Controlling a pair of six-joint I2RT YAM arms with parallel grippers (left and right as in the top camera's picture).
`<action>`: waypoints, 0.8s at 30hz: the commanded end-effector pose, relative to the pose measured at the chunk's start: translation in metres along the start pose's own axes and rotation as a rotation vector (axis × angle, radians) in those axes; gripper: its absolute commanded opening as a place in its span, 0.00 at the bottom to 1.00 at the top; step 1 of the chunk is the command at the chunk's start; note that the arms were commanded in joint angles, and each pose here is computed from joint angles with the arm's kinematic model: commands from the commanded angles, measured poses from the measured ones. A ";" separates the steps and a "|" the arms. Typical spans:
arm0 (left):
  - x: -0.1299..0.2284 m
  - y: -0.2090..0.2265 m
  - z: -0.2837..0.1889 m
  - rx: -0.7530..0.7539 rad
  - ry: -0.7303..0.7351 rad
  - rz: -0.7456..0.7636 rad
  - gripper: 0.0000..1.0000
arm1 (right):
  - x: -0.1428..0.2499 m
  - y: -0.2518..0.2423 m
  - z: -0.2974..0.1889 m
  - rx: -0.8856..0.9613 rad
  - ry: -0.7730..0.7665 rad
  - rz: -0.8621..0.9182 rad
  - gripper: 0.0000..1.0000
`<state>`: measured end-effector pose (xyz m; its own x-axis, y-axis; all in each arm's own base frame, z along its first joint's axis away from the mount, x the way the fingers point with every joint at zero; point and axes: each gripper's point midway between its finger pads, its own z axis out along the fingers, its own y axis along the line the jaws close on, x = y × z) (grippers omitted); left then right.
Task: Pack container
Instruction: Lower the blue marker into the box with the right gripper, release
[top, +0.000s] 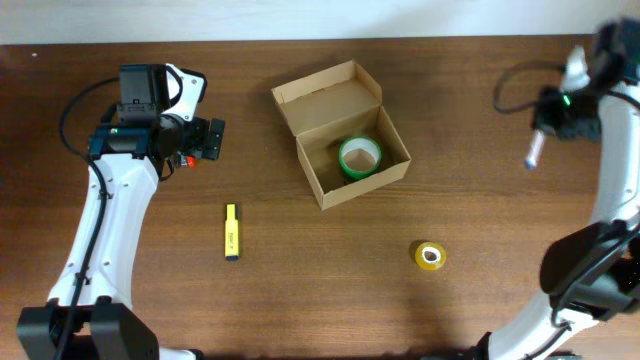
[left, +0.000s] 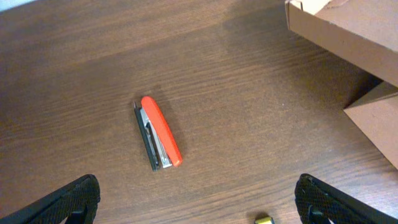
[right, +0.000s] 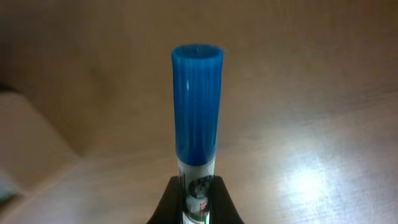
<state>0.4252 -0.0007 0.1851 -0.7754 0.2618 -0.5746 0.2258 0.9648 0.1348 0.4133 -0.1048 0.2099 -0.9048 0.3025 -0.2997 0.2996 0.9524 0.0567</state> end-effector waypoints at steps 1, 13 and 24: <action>-0.004 0.000 0.000 -0.002 -0.006 0.023 0.99 | -0.025 0.051 -0.048 0.006 -0.160 0.065 0.04; -0.004 0.000 0.000 -0.002 -0.005 0.023 0.99 | -0.015 0.212 -0.077 -0.125 -0.333 0.190 0.04; -0.004 0.000 0.000 -0.002 -0.005 0.023 0.99 | 0.027 0.269 -0.005 -0.081 -0.160 0.240 0.04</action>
<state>0.4250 -0.0008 0.1850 -0.7757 0.2618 -0.5742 0.2264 0.9648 0.1341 0.4659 0.1574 0.2208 -0.7755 0.4840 -0.4054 0.4358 0.8750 0.2110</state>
